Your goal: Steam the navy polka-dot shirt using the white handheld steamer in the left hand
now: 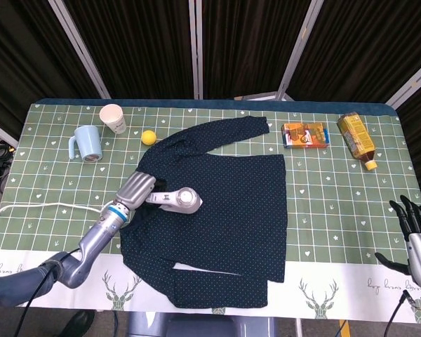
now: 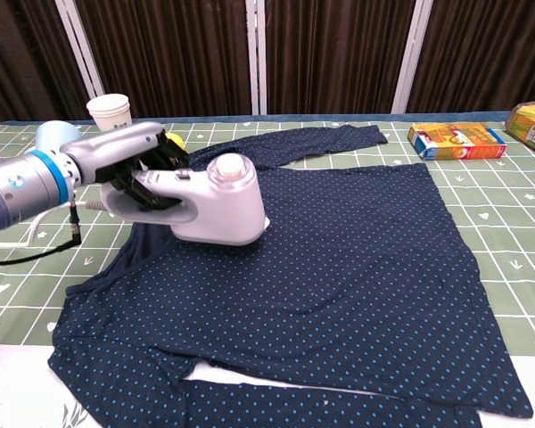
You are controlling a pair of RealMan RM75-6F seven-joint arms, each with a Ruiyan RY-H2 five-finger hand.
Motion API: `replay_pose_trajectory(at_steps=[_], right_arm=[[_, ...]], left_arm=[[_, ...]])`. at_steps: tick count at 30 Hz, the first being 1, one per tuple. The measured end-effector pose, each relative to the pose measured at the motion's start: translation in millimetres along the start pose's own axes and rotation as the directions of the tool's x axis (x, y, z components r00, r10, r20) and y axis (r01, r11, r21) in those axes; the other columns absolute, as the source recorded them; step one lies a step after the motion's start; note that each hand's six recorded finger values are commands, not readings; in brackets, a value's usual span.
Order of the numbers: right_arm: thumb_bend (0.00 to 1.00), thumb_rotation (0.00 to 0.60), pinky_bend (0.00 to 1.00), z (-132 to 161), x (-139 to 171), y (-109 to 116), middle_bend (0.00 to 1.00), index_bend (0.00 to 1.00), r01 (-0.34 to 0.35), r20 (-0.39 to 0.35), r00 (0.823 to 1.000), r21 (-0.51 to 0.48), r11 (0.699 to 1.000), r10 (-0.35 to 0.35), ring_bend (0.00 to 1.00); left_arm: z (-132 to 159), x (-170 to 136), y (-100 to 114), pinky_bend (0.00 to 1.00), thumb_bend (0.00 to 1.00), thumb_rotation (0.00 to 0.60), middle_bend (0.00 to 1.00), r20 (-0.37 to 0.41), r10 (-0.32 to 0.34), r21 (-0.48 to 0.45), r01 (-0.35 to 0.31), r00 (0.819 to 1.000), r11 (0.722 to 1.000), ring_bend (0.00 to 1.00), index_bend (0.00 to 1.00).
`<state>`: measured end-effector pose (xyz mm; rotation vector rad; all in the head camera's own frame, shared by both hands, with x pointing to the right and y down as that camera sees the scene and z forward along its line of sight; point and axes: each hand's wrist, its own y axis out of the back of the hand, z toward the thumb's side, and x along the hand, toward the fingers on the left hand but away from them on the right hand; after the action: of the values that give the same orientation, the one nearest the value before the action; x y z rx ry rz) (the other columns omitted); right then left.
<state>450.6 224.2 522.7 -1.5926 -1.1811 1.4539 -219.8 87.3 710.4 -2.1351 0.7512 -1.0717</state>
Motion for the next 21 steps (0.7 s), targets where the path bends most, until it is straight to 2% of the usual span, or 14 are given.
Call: replay_pose_trajectory(at_steps=[3, 7, 14, 16, 18, 19, 20, 21], right_arm=[[0.00, 0.600, 0.00, 0.2, 0.4, 0.0, 0.00, 0.00, 0.000, -0.002, 1.000, -0.001, 1.000, 0.000, 0.00], [0.00, 0.600, 0.00, 1.7, 1.4, -0.1, 0.00, 0.00, -0.001, -0.008, 1.000, 0.000, 1.000, 0.001, 0.00], [0.00, 0.600, 0.00, 6.2, 2.7, -1.2, 0.00, 0.00, -0.003, -0.021, 1.000, 0.004, 1.000, 0.003, 0.00], [0.00, 0.600, 0.00, 7.7, 3.1, -1.3, 0.00, 0.00, -0.003, -0.025, 1.000, 0.006, 1.000, 0.003, 0.00], [0.00, 0.600, 0.00, 8.8, 3.3, -1.6, 0.00, 0.00, -0.003, -0.027, 1.000, 0.007, 1.000, 0.003, 0.00], [0.00, 0.600, 0.00, 9.4, 3.5, -2.0, 0.00, 0.00, -0.004, -0.029, 1.000, 0.008, 1.000, 0.005, 0.00], [0.00, 0.600, 0.00, 9.6, 3.5, -2.2, 0.00, 0.00, -0.006, -0.029, 1.000, 0.008, 1.000, 0.006, 0.00], [0.00, 0.600, 0.00, 9.8, 3.5, -2.4, 0.00, 0.00, -0.007, -0.029, 1.000, 0.008, 1.000, 0.007, 0.00]], left_arm=[[-10.4, -1.6, 12.2, 1.00, 0.58, 0.600, 0.88, -0.025, 0.025, 0.000, -0.025, 0.999, 1.000, 0.87, 0.95], [-39.4, -10.2, 27.3, 1.00, 0.58, 0.600, 0.88, -0.091, 0.049, 0.015, -0.047, 0.995, 0.999, 0.87, 0.95], [-90.7, -31.8, 33.3, 1.00, 0.56, 0.600, 0.88, -0.208, 0.044, 0.036, -0.037, 0.977, 0.999, 0.87, 0.94], [-104.2, -38.6, 33.5, 1.00, 0.48, 0.600, 0.87, -0.238, 0.042, 0.035, -0.034, 0.970, 0.999, 0.86, 0.92], [-114.5, -44.0, 33.9, 0.97, 0.26, 0.600, 0.83, -0.259, 0.041, 0.035, -0.033, 0.965, 0.999, 0.83, 0.85], [-120.3, -47.2, 34.2, 0.92, 0.11, 0.600, 0.77, -0.269, 0.041, 0.036, -0.033, 0.962, 0.999, 0.78, 0.78], [-124.0, -49.4, 34.4, 0.82, 0.02, 0.600, 0.68, -0.275, 0.042, 0.038, -0.033, 0.960, 0.999, 0.70, 0.69], [-127.2, -51.4, 34.4, 0.75, 0.00, 0.600, 0.59, -0.280, 0.043, 0.041, -0.032, 0.959, 0.999, 0.64, 0.63]])
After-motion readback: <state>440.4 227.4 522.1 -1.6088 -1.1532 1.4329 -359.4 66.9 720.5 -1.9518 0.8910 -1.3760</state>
